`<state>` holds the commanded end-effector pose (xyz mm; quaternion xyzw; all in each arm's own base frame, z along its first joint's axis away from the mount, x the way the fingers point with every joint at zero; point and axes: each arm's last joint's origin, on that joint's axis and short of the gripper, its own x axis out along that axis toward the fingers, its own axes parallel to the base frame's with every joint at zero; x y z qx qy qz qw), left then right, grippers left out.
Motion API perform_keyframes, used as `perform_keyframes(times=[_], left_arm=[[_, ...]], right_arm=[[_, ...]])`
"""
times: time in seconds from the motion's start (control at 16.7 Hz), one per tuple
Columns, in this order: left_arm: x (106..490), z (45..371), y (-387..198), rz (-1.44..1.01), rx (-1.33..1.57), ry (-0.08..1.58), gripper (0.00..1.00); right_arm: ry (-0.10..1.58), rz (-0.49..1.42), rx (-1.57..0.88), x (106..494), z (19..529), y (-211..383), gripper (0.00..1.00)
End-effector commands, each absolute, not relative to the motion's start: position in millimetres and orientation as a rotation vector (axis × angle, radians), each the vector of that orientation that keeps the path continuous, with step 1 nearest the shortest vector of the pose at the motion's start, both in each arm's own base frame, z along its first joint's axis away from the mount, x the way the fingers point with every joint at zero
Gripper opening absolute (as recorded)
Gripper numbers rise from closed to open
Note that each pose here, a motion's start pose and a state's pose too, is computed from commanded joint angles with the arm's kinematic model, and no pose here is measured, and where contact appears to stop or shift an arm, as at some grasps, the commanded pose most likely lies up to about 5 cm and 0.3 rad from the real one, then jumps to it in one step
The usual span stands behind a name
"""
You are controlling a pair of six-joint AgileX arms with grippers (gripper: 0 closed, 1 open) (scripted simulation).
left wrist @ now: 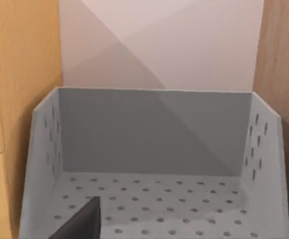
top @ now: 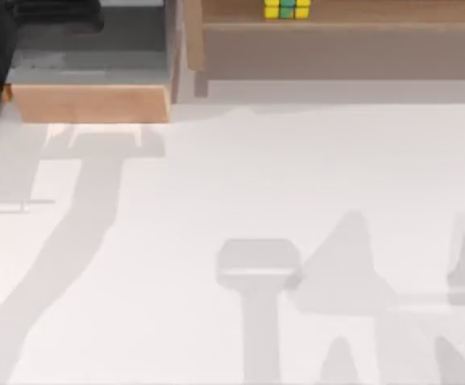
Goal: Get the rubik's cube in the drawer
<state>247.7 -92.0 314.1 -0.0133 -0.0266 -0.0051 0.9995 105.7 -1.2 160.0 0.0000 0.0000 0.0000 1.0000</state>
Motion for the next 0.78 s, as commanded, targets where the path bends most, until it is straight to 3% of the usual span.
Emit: perform_keyframes(times=[0.18, 0.36, 0.6, 0.78], left_arm=[[309, 295, -159, -0.017, -0.011, -0.013, 1.0], [353, 249, -229, -0.02, 0.01, 0.016, 1.0], [377, 185, -302, -0.02, 0.018, 0.021, 1.0], [381, 157, -332, -0.02, 0.006, 0.006, 1.0]], right_arm=[[0.0, 0.0, 0.0, 106, 160, -1, 1.0], [0.0, 0.0, 0.0, 106, 160, -1, 1.0], [0.0, 0.0, 0.0, 106, 160, -1, 1.0], [0.0, 0.0, 0.0, 106, 160, -1, 1.0]])
